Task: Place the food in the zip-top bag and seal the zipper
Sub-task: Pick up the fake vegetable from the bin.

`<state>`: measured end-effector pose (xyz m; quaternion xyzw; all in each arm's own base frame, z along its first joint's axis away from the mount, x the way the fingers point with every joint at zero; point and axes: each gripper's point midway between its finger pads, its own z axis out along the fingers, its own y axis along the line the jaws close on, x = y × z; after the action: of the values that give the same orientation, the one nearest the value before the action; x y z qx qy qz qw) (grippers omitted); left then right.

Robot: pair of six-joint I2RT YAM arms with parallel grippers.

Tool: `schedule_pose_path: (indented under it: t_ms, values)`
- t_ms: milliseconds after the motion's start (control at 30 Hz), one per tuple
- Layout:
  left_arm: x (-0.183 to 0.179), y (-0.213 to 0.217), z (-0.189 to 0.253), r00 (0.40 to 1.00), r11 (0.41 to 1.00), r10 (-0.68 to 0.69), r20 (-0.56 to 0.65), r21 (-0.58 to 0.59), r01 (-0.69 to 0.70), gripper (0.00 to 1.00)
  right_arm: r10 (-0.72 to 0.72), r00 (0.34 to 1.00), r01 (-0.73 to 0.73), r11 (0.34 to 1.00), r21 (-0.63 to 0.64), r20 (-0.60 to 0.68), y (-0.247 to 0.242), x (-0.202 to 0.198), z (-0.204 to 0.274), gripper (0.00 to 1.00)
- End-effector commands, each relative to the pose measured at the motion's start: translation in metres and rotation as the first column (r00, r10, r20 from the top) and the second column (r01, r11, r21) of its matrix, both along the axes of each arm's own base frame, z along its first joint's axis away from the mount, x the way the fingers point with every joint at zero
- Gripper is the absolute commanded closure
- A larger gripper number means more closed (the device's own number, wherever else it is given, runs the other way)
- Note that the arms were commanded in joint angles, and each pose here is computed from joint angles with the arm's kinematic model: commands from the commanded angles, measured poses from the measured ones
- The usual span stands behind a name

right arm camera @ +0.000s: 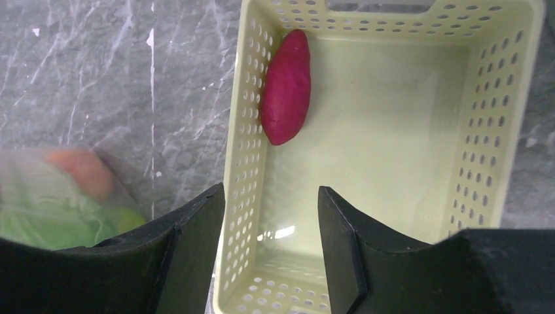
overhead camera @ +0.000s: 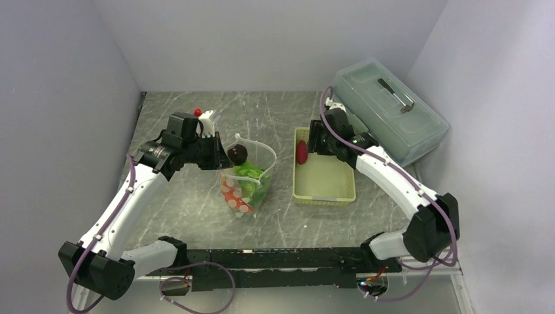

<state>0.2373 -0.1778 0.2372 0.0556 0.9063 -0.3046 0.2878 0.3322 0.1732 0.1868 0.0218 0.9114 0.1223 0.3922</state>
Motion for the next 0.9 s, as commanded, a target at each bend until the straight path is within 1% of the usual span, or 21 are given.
schedule_pose_path:
  t_ms: [0,233,467,667,867]
  values:
    - [0.004,-0.004,0.011,0.999,1.0,-0.006,0.038,-0.03,0.008,1.0,-0.002,1.0,0.003,0.997,0.081,-0.012,0.011,0.022,-0.011,0.43]
    - [0.003,-0.002,0.013,0.999,1.0,0.0,0.051,-0.022,0.001,1.0,-0.032,0.997,0.04,0.992,0.118,-0.071,0.012,0.047,-0.04,0.44]
    - [0.003,-0.001,0.009,0.999,1.0,0.0,0.043,-0.016,0.0,1.0,-0.052,0.99,0.068,0.99,0.127,-0.13,0.009,0.063,-0.07,0.45]
    - [0.005,-0.002,0.008,0.999,1.0,-0.003,0.041,-0.015,0.004,1.0,-0.029,0.984,0.054,0.988,0.143,-0.173,0.016,0.071,-0.089,0.43]
    - [0.006,0.0,0.008,0.999,1.0,0.001,0.046,-0.001,-0.001,1.0,-0.017,0.983,0.045,0.987,0.152,-0.182,0.021,0.08,-0.099,0.4]
